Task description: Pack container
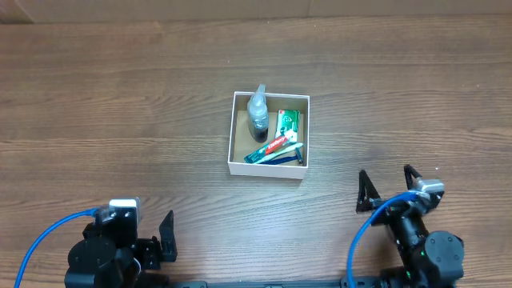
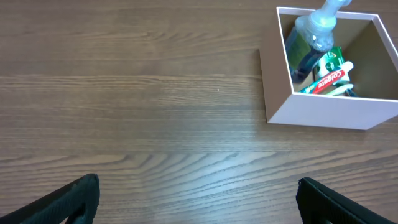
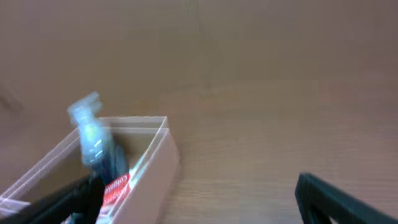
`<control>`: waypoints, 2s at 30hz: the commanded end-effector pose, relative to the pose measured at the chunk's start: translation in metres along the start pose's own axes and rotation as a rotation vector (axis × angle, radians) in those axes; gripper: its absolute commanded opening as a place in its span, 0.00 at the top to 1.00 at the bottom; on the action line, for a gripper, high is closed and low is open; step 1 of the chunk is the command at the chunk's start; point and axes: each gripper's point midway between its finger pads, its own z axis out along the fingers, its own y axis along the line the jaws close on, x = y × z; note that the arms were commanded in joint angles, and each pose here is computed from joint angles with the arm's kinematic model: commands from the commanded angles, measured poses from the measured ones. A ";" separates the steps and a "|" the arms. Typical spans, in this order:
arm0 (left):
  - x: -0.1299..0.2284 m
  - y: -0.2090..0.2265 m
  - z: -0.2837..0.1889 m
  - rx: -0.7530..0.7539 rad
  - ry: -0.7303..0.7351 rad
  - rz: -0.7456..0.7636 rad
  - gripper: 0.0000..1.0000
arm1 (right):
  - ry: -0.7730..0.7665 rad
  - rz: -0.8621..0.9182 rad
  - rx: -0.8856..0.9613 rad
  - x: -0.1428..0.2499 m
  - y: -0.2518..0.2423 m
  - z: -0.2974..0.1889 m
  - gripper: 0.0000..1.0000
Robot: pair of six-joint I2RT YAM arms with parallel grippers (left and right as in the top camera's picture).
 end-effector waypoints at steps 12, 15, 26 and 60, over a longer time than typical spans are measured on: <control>0.000 -0.002 0.000 0.013 -0.004 0.010 0.00 | -0.028 -0.220 -0.015 0.042 -0.005 0.020 0.00; 0.000 -0.002 0.000 0.013 -0.004 0.010 0.00 | -0.028 -0.220 -0.015 0.042 -0.005 0.020 0.00; 0.002 -0.006 0.003 0.034 0.004 0.011 0.00 | -0.028 -0.220 -0.015 0.042 -0.005 0.020 0.00; -0.005 -0.004 0.120 -0.017 -0.572 0.325 0.00 | -0.028 -0.220 -0.015 0.042 -0.005 0.020 0.00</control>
